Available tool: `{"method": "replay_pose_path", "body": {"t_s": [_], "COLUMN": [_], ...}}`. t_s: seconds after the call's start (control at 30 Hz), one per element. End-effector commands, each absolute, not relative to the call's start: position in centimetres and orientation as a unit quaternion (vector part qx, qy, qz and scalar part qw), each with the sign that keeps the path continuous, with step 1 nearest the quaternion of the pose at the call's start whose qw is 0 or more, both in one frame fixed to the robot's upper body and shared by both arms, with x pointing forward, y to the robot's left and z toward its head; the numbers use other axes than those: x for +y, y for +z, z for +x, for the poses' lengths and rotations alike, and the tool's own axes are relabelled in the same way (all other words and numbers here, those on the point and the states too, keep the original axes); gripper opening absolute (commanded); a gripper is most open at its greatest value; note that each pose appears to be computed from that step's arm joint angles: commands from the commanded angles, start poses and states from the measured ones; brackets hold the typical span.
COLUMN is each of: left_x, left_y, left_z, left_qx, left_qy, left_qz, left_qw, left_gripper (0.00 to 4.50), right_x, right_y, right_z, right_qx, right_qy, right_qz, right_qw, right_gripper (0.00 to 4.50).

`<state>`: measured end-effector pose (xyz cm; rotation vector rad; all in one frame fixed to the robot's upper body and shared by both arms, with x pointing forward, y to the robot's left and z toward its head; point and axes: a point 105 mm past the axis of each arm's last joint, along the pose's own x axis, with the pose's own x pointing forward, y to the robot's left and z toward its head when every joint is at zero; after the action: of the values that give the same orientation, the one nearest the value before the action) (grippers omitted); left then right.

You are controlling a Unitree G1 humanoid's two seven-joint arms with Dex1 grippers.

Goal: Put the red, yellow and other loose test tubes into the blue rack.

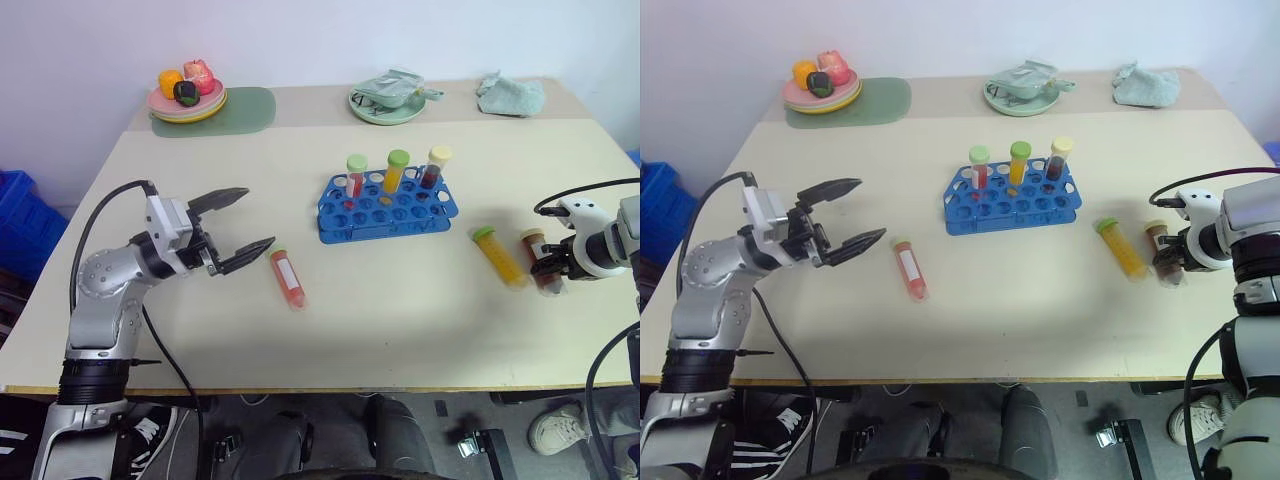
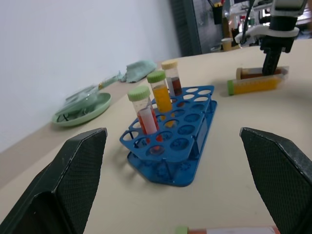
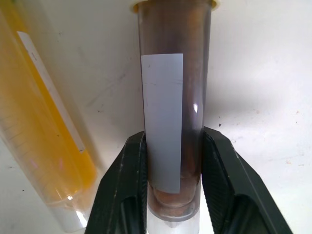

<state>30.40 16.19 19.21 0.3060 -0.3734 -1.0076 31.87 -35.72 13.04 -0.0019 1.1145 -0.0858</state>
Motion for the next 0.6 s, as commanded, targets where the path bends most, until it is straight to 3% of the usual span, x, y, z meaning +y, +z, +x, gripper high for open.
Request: {"method": "replay_pose_path", "body": {"t_s": [0.03,0.27,0.43,0.6], "left_x": [16.2,16.4,16.5,17.0], "left_y": [20.1,20.1,20.4,21.0], "left_z": [30.4,30.6,30.9,31.6], "left_qx": [-0.193,-0.194,-0.197,-0.202], "left_qy": [-0.478,-0.481,-0.484,-0.484], "left_qz": [0.150,0.153,0.154,0.158], "left_qw": [0.844,0.841,0.838,0.837], "left_gripper": [4.50,4.50,4.50,4.50], "right_x": [-35.7,-35.7,-32.5,-29.2], "right_y": [14.4,18.1,23.5,25.7], "right_z": [32.2,34.2,37.0,36.2], "right_qx": [0.505,0.410,0.184,0.000], "right_qy": [-0.038,-0.029,0.057,0.113], "right_qz": [0.000,-0.025,-0.020,-0.018], "right_qw": [0.863,0.911,0.981,0.993], "right_gripper": [1.24,1.24,1.24,1.24]}}
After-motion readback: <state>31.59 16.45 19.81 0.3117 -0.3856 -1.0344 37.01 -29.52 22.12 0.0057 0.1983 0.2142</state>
